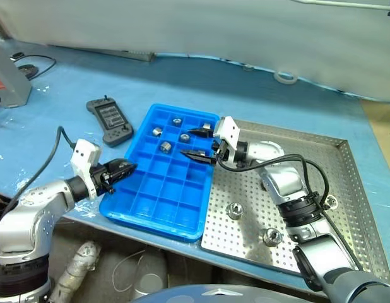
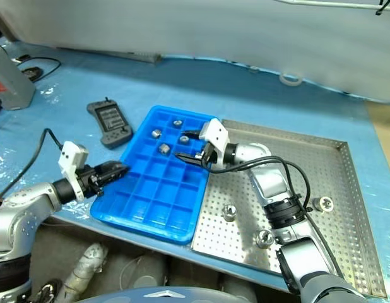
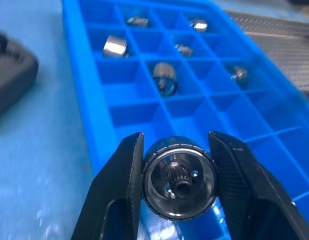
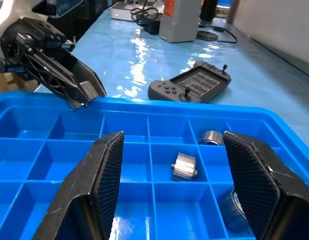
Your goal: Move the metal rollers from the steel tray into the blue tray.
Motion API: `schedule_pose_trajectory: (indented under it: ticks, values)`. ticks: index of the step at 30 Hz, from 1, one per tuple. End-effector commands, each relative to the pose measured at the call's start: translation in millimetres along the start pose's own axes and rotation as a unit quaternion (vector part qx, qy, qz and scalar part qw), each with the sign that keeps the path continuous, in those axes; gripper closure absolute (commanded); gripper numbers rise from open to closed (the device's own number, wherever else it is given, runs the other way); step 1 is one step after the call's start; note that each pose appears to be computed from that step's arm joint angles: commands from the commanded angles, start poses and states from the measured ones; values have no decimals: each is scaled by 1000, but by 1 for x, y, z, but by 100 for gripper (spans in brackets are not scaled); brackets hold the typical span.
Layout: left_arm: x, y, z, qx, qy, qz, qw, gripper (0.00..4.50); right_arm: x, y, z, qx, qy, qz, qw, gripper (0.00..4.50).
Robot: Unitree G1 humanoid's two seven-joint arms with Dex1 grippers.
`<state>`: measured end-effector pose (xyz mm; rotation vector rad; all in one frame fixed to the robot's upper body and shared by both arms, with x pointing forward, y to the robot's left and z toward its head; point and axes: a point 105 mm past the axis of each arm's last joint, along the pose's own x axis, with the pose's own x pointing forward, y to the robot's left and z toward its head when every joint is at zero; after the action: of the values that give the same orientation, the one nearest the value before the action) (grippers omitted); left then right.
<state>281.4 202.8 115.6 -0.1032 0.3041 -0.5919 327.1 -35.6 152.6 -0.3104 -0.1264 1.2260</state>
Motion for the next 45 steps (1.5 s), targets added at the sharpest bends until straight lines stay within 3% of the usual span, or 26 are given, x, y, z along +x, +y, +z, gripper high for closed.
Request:
schedule_pose_trajectory:
  ticks: [1, 8, 17, 22, 28, 34, 39, 45]
  values:
    - [12, 1, 14, 12, -31, 26, 999, 284, -1, 0, 12, -28, -14, 0, 1000, 119]
    - [31, -13, 28, 2, -58, -4, 998, 284, -10, -3, 2, -27, 2, -20, 999, 119]
    - [44, 18, 11, 13, -2, 37, 999, 284, -20, -6, -15, -12, 12, -51, 999, 119]
    - [55, 8, 8, 28, 7, 9, 1000, 284, -26, -10, -26, -14, 19, -64, 998, 119]
    - [62, 6, 11, 29, 11, 0, 1000, 100, -28, -11, -29, -16, 17, -73, 997, 119]
    - [59, 3, 35, 41, -14, -34, 998, 100, -30, -12, -26, -17, 16, -81, 996, 119]
    - [58, -26, 72, 58, -57, -124, 989, 100, -39, -16, -19, -13, 9, -101, 995, 119]
    - [93, -50, 81, 110, -38, -210, 971, 100, -76, -30, -13, -19, 29, -164, 986, 119]
